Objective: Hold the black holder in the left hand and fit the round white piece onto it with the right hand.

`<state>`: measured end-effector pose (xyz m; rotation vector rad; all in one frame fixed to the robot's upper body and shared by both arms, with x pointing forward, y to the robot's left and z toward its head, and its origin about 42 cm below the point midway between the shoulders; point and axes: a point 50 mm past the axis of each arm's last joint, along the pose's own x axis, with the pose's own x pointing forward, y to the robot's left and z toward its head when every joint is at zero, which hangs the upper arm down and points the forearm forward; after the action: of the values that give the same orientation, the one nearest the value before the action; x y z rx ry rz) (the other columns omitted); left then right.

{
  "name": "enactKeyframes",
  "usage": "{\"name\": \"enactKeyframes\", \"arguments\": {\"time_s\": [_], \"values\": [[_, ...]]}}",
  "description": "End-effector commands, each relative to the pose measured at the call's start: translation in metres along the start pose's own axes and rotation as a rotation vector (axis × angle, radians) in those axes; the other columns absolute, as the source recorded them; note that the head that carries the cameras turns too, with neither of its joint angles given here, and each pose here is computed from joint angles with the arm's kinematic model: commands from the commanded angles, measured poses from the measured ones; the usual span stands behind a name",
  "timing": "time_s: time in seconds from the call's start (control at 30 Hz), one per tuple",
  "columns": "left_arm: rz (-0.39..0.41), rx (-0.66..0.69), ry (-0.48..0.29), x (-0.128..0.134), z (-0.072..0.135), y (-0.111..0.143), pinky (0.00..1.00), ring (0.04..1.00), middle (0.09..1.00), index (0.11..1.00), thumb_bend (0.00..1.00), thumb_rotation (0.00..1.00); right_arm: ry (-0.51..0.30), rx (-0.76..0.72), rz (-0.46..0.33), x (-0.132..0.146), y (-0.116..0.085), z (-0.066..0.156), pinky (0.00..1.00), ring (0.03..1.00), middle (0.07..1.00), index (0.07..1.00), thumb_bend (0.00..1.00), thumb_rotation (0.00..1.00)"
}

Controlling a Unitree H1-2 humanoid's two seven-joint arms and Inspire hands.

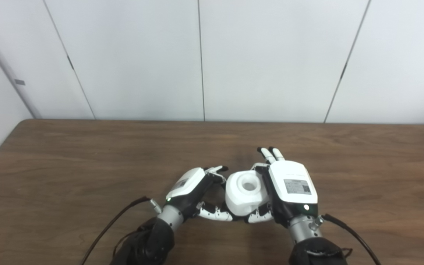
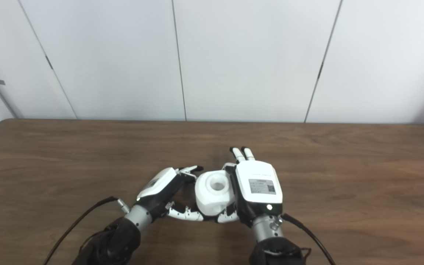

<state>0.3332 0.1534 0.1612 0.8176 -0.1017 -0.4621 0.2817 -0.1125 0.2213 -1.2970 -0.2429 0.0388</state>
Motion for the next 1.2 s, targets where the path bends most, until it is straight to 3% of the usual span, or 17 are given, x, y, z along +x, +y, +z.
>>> {"name": "enactKeyframes", "arguments": {"time_s": [0.0,1.17], "values": [[0.061,0.016,-0.069,0.007,0.014,0.010,1.00,0.961,0.943,0.477,0.51,0.05,-0.054,-0.001,-0.060,0.004,-0.011,0.009,0.66,0.935,0.911,0.482,0.51,0.14],[0.065,0.013,-0.071,0.006,0.013,0.007,1.00,0.958,0.939,0.477,0.51,0.05,-0.029,0.015,0.013,0.006,0.003,0.004,0.65,0.945,0.925,0.483,0.51,0.14]]}}
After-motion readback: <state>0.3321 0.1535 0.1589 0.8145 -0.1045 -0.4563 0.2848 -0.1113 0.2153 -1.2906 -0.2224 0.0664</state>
